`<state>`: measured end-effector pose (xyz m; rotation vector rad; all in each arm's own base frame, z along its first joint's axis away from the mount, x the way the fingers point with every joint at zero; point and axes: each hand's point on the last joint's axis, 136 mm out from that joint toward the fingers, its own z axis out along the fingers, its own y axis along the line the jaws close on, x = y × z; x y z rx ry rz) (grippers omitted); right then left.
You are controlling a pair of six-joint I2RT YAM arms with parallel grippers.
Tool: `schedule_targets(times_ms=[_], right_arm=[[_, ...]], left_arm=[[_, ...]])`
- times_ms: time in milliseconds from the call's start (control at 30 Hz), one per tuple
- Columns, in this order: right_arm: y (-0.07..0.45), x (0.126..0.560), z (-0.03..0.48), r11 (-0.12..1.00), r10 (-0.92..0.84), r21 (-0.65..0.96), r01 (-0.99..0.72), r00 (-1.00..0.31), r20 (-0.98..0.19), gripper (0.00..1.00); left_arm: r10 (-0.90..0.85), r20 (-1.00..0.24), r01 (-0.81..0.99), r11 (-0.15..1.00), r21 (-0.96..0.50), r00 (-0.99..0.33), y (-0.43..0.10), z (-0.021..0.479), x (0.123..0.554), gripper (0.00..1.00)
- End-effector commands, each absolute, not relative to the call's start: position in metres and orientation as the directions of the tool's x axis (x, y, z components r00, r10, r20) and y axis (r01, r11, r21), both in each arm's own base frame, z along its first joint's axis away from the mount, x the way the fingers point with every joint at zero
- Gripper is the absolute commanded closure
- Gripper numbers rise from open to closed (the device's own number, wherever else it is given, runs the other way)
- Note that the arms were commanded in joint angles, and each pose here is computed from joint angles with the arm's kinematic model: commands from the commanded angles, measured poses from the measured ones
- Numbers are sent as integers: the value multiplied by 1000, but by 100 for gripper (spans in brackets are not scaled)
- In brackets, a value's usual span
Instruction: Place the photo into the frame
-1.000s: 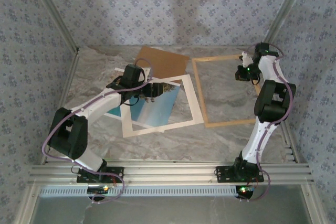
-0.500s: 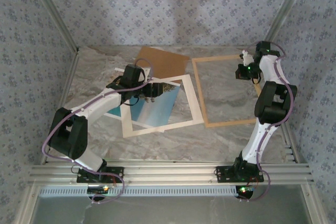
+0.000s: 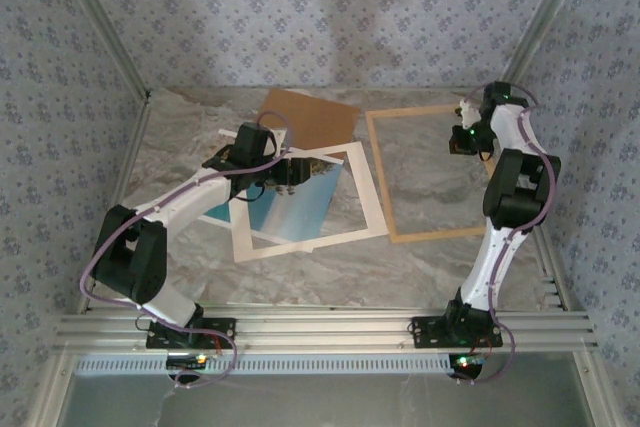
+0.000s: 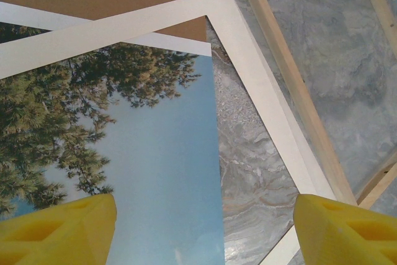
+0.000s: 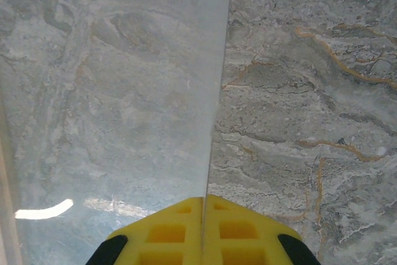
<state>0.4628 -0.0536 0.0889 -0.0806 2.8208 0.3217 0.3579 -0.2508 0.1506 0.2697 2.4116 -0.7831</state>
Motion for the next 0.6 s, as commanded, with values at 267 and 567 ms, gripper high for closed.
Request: schedule_targets(times_ms=[267,567], right_arm=[[-56,465,87,978,-55,176,-108,-958,-280,100],[-58,461,83,982,-61,156,-103,-966,-252,100]], left_arm=[[8,-606,378,788,-485,-795,-256,165,357,25],[4,-608,375,790,-485,-794,-254,164,355,25]])
